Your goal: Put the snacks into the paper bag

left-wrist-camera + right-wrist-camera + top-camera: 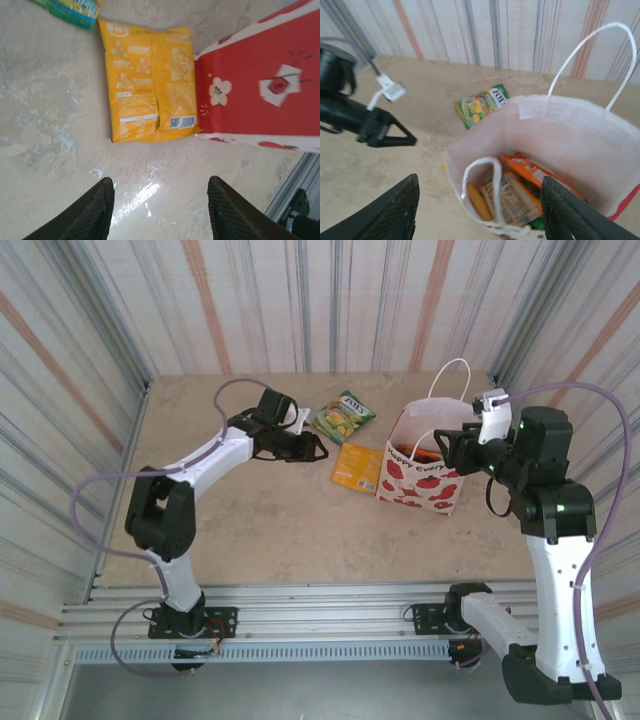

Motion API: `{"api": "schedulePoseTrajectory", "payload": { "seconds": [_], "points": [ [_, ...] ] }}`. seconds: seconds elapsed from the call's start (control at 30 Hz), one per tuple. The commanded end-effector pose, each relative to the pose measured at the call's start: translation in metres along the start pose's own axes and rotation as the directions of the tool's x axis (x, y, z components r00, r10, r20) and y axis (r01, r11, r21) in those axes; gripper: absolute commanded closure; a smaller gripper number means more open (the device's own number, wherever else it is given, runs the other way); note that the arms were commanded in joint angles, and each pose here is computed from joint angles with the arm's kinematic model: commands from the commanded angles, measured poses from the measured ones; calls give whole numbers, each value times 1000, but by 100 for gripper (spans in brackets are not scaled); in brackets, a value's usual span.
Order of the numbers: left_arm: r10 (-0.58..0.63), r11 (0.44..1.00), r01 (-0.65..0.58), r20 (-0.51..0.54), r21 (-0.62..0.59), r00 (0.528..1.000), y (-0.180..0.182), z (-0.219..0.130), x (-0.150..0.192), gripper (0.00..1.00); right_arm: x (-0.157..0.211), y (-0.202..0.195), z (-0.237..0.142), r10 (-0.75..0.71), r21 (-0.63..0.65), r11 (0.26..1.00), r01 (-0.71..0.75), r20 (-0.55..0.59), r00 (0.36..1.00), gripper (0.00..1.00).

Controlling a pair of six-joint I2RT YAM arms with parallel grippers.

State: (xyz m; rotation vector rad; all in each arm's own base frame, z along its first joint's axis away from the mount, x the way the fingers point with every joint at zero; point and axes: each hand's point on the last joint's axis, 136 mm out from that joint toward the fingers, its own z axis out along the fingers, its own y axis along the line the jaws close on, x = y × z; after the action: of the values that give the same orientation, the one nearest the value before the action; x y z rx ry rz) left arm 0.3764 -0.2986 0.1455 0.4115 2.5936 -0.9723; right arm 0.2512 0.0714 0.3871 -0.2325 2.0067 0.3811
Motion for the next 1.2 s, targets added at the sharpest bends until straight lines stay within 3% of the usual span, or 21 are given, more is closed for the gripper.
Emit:
{"api": "schedulePoseTrajectory", "payload": {
  "seconds": [0.0,0.5,0.93,1.17],
  "points": [
    [-80,995,83,-48,61,996,-7,20,-4,47,17,-2,-1,196,21,980,-196,-34,980,34],
    [-191,978,203,-173,49,966,28,100,7,47,39,14,6,257,-51,964,-262,-79,963,32],
    [-215,973,227,-212,33,953,36,139,13,50,43,23,6,228,-70,969,-235,-95,969,32],
    [-203,976,216,-219,37,955,30,148,14,59,45,23,3,223,-65,971,-229,-94,970,32]
  ]
}}
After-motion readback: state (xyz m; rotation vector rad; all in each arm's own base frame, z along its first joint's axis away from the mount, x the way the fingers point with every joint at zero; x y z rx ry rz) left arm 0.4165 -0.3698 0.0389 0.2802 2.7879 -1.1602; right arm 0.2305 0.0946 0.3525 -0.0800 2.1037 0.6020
